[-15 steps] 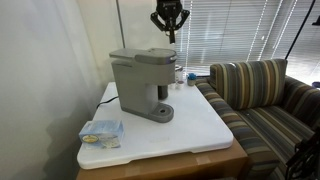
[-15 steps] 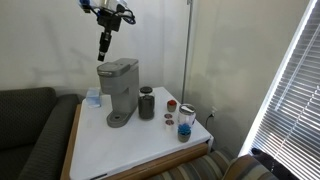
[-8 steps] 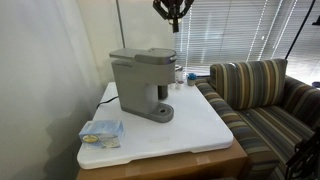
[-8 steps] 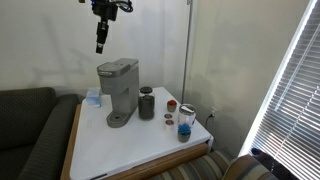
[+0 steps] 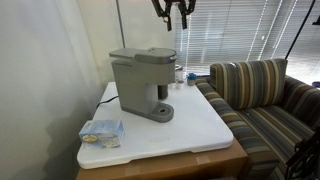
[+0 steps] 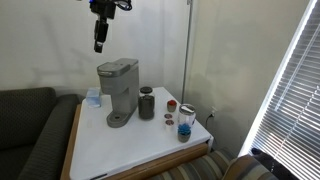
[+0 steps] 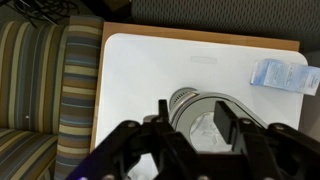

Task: Close the coffee maker

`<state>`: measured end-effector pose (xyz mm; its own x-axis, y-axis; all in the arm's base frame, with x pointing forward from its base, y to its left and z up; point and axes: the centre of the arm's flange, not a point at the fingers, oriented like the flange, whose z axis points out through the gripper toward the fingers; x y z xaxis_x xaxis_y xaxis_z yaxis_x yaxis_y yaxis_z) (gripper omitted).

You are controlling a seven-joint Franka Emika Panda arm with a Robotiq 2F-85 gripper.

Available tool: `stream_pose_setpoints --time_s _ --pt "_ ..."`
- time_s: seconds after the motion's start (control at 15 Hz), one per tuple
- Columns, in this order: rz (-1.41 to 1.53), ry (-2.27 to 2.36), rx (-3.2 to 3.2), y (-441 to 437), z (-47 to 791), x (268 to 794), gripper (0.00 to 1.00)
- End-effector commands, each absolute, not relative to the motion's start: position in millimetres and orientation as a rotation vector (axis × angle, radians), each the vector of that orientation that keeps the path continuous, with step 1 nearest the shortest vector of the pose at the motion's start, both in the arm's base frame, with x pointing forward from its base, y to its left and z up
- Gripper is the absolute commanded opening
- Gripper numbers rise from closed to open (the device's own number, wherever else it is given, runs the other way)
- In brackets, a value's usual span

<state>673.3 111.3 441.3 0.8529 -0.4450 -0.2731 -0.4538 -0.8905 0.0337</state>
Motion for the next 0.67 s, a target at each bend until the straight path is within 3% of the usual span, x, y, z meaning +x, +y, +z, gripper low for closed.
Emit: stream_pose_setpoints --time_s 0.0,0.2,0.6 --pt "0.418 0.642 -3.007 107.5 441.8 657.2 0.83" --pt "0.430 0.565 -3.013 107.9 441.0 658.3 0.99" --pt "0.428 0.491 -3.019 112.6 439.8 672.6 1.00"
